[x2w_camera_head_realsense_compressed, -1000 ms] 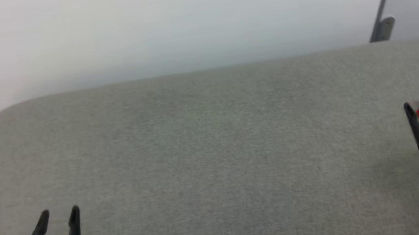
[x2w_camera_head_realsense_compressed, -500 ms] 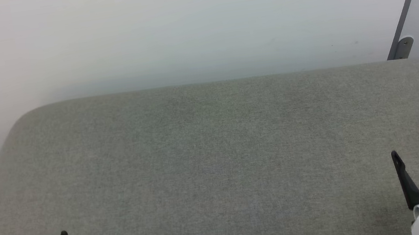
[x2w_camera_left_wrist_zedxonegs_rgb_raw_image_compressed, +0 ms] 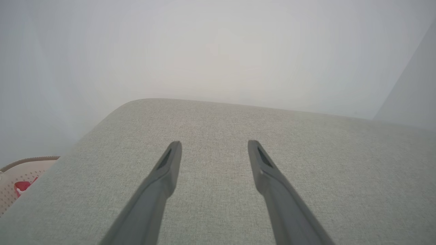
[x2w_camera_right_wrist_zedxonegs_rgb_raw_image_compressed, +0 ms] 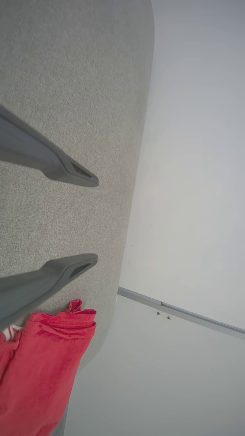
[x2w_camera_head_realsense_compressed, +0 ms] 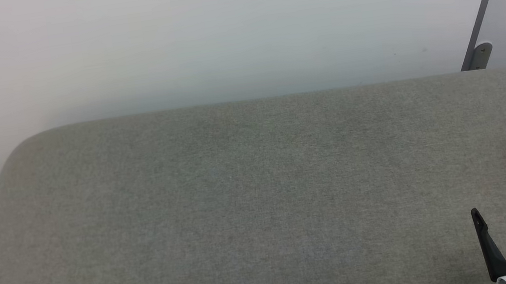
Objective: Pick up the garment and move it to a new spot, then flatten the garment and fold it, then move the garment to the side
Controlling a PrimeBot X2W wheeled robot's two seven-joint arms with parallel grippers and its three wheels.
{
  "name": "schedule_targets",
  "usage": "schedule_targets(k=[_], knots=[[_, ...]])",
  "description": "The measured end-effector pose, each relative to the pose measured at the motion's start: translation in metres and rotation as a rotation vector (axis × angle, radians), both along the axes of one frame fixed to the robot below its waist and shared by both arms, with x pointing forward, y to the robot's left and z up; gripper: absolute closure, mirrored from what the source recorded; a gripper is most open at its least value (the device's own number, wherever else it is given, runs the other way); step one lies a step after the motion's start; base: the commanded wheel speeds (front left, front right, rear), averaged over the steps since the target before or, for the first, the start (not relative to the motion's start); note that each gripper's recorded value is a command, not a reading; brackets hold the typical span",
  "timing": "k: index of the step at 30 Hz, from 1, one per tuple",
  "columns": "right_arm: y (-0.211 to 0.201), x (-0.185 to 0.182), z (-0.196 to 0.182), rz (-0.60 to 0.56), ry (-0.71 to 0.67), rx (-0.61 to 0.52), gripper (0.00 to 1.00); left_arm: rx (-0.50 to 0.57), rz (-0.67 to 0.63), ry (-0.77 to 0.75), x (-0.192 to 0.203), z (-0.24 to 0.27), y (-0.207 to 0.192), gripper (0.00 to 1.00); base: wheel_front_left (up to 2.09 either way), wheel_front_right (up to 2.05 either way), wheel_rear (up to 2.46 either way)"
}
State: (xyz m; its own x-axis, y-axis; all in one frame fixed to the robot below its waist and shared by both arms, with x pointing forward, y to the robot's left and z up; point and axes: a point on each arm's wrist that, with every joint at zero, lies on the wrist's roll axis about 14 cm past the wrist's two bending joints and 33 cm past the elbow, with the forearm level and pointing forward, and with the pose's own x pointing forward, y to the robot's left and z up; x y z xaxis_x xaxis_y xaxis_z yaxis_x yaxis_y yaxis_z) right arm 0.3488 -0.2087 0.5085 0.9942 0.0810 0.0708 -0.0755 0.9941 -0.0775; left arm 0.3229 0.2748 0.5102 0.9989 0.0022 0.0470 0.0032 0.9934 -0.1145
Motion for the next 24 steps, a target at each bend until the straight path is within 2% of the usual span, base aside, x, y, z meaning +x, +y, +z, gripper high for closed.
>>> schedule_targets(k=[18,19,24], knots=[[0.005,-0.005,0.000,0.002,-0.005,-0.003,0.00,-0.022,-0.001,-0.011,0.001,0.002,-0.003,0.00,0.00,0.00,0.00],[0.005,-0.005,0.000,0.002,-0.005,-0.002,1.00,-0.024,0.001,-0.016,0.001,0.003,-0.003,1.00,0.00,0.00,0.00],[0.007,-0.012,-0.023,-0.006,0.069,0.018,1.00,-0.075,0.008,0.041,-0.004,-0.019,-0.014,1.00,0.00,0.00,0.00]])
